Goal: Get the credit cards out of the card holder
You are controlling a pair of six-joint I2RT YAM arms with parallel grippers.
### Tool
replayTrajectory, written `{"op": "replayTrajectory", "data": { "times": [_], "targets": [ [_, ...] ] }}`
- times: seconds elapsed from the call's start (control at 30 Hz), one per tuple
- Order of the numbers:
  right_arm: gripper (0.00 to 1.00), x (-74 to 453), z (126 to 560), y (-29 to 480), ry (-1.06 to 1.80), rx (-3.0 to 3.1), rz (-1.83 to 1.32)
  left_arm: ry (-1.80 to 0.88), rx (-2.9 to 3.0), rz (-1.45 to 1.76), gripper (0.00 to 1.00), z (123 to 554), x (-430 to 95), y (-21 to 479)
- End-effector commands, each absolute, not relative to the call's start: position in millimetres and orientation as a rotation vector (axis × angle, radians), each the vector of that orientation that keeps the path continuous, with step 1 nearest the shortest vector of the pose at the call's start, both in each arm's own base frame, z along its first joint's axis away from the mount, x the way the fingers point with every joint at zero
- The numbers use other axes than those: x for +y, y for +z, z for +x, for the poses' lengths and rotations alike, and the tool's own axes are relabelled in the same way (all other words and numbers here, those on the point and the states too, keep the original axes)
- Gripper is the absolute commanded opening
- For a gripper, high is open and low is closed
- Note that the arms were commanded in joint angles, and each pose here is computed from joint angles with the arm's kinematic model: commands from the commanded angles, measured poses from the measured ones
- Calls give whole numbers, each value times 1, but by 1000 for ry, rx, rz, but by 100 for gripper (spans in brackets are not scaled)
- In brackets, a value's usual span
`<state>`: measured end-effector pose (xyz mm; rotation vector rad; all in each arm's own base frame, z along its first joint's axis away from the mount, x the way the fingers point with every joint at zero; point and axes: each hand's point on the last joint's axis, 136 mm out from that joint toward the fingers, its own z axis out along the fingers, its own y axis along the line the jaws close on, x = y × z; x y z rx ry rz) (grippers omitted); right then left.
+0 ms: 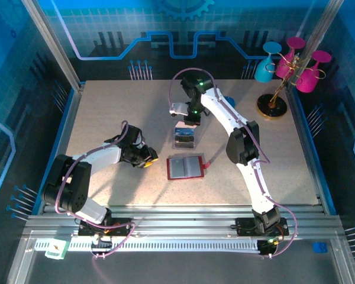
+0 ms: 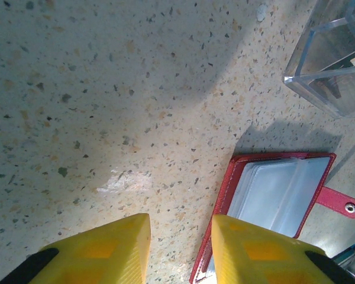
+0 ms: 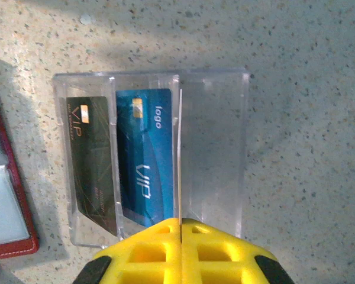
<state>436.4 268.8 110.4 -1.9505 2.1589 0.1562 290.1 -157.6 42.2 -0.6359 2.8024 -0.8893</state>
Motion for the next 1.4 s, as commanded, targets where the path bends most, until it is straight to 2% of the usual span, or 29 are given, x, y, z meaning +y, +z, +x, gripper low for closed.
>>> {"op": "replayTrajectory", "data": {
  "times": [0.0, 0.17, 0.3, 0.43, 0.77, 1.1, 1.13, 1.37],
  "targets": [
    [0, 263, 440, 106, 150, 2200, -1932, -898, 2804, -646, 33, 287, -155, 45],
    [0, 268, 445, 105, 149, 2175, -1920, -899, 2804, -651, 33, 287, -155, 44],
    [29, 265, 475, 111, -31, 2169, -1813, -897, 2799, -652, 34, 287, -154, 46],
    [38, 268, 487, 126, -67, 2149, -1713, -899, 2798, -654, 34, 288, -155, 46],
    [45, 267, 486, 130, -78, 2152, -1601, -921, 2787, -657, 34, 290, -158, 48],
    [49, 267, 506, 127, -92, 2147, -1507, -927, 2779, -642, 35, 287, -161, 52],
    [49, 267, 506, 112, -87, 2169, -1529, -927, 2779, -640, 35, 287, -162, 52],
    [49, 269, 497, 90, -46, 2204, -1588, -924, 2781, -639, 35, 285, -162, 52]
  ]
}}
